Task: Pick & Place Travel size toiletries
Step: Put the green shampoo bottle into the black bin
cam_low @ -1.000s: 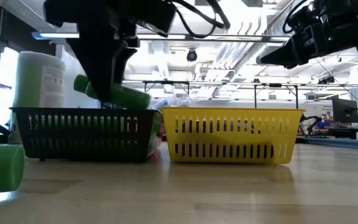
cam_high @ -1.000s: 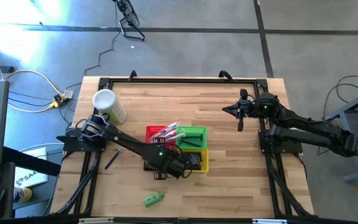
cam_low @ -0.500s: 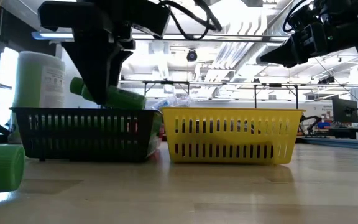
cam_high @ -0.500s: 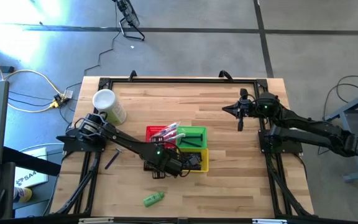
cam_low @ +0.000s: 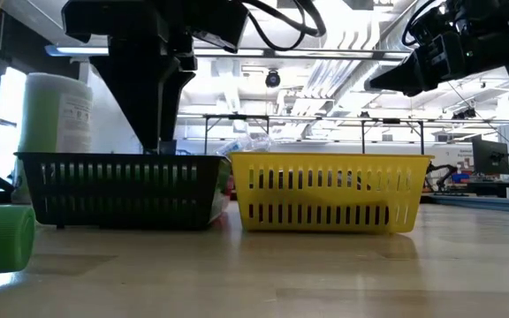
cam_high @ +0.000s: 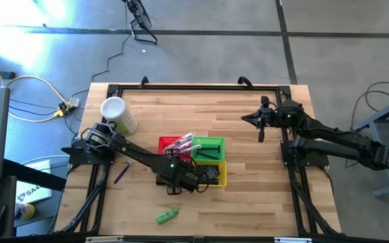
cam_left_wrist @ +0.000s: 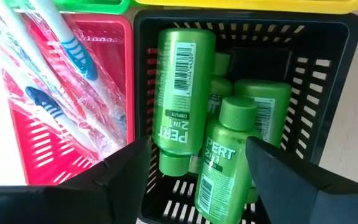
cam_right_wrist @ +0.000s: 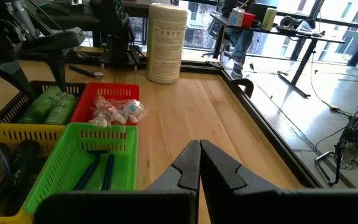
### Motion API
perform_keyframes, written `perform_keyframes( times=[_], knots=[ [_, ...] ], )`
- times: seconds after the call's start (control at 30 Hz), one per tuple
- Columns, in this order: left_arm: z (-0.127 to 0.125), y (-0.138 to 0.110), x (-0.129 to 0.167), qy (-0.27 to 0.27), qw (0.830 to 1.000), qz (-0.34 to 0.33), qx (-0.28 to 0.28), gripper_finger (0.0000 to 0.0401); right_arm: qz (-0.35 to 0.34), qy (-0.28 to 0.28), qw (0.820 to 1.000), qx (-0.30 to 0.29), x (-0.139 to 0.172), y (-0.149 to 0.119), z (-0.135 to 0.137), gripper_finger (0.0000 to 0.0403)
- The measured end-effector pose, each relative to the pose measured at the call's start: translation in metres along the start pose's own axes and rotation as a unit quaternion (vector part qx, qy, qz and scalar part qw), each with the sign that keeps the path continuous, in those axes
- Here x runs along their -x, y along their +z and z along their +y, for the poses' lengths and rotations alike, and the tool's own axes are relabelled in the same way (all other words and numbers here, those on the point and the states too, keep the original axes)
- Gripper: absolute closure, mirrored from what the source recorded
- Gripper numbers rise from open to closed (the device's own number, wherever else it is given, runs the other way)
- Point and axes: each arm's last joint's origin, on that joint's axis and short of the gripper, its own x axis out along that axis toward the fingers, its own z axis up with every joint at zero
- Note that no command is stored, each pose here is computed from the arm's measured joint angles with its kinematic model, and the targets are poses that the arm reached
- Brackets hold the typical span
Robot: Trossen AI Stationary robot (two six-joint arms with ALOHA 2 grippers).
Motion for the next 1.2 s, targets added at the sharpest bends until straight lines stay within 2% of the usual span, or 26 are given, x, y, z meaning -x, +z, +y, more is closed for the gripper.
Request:
perform_keyframes(
  times=[0.23,0.37,0.6,0.7,0.8,1.03,1.2],
  knots=[
    [-0.001,0.002,0.005,-0.031,0.999,0.006,0.005,0.0143,0.0,0.0,1.0,0.0,0.0,0.0,0.0,0.04],
    [-0.003,0.001,0.006,-0.066,0.997,0.026,0.03,0.0143,0.0,0.0,1.0,0.0,0.0,0.0,0.0,0.04],
    [-0.011,-0.003,0.008,-0.163,0.975,0.097,0.112,0.0143,0.0,0.0,1.0,0.0,0.0,0.0,0.0,0.04],
    [-0.017,-0.005,0.01,-0.187,0.966,0.115,0.136,0.0143,0.0,0.0,1.0,0.0,0.0,0.0,0.0,0.04],
    [-0.026,-0.007,0.013,-0.196,0.964,0.109,0.145,0.0143,0.0,0.0,1.0,0.0,0.0,0.0,0.0,0.04],
    [-0.037,-0.001,0.017,-0.205,0.97,0.038,0.125,0.0143,0.001,0.0,1.0,-0.001,0.0,0.0,0.0,0.04],
    [-0.045,-0.004,0.019,-0.209,0.966,0.035,0.146,0.0143,0.001,0.0,1.0,-0.005,0.0,0.0,0.0,0.04]
  ],
)
